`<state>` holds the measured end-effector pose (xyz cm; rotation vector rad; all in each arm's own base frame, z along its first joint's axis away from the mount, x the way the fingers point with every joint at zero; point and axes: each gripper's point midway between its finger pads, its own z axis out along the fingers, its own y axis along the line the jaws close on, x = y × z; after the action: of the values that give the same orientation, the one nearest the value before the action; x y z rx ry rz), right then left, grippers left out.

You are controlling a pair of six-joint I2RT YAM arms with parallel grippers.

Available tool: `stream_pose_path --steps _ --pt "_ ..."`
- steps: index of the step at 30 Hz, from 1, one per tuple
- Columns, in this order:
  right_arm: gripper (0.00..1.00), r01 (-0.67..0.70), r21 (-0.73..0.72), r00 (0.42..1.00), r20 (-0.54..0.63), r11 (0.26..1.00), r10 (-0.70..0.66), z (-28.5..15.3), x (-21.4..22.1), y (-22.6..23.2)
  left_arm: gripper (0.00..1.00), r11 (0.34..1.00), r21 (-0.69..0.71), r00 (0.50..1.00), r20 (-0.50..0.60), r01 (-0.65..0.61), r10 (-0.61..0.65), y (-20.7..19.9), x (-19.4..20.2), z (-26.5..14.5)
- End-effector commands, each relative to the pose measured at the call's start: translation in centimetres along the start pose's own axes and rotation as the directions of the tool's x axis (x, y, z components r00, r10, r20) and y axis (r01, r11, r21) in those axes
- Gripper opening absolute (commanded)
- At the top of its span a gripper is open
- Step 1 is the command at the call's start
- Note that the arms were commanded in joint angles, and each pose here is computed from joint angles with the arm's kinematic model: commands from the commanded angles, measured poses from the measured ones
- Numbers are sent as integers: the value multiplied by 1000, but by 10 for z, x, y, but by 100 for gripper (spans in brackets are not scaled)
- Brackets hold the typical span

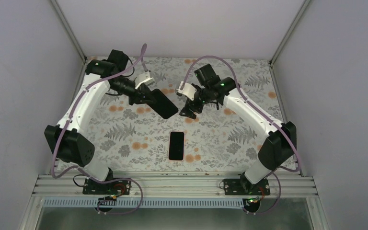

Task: Take the phone out of the phone case
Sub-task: Pick up the phone at the center of the board, then remove the phone case from the phone.

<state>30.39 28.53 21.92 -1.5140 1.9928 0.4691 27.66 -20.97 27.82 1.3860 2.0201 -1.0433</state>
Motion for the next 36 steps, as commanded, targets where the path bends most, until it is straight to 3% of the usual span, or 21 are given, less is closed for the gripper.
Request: stream_pose_path --steps 1,23,36 --pt "100 0 -165 998 -65 986 -11 18 23 28 2 996 -37 997 8 -81 82 -6 -5 -9" --pt "94 -26 -294 999 -53 956 10 46 21 28 2 994 43 995 11 -101 100 -31 -4 6" --pt "91 -40 -271 997 -81 962 19 57 29 8 2 988 79 991 -1 -130 131 -48 -3 15"
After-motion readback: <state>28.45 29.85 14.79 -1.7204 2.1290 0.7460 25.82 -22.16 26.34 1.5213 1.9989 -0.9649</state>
